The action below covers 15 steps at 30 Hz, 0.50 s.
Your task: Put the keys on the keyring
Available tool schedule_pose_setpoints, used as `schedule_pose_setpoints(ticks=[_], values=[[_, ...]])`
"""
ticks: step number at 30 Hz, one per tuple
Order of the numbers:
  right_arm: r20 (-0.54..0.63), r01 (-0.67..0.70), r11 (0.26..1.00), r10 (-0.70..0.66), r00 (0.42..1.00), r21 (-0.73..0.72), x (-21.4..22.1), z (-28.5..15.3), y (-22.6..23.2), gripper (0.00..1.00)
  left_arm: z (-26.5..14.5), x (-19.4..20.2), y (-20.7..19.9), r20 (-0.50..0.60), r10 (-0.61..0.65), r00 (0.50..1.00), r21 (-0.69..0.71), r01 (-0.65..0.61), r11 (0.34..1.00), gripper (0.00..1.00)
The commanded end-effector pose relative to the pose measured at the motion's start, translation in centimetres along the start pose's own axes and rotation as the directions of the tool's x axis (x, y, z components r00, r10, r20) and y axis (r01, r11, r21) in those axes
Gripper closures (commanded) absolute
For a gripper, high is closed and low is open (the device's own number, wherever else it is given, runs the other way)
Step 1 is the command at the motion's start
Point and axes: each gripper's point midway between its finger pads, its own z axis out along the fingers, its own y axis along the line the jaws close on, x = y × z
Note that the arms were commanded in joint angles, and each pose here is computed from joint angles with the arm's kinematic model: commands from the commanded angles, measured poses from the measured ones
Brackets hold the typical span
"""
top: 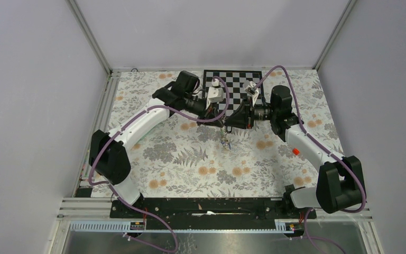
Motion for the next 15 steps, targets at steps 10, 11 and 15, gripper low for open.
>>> schedule_pose_setpoints(ticks=[10,11,15], values=[[-0.057,0.183,0.979,-0.179,0.982,0.086,-1.3,-2.7,0.3,0.55,-2.2,-0.4,0.8,-0.356,0.155,0.921,-0.223,-0.245,0.944,1.0],[-0.053,0.175,0.981,-0.171,0.984,0.078,-1.2,-2.7,0.4,0.55,-2.1,-0.5,0.7,-0.367,0.174,0.914,-0.22,-0.268,0.938,1.0],[-0.017,0.162,0.986,-0.162,0.987,0.026,-1.3,-2.3,1.0,0.55,-1.5,-1.1,0.4,-0.384,0.234,0.893,-0.212,-0.332,0.919,1.0]])
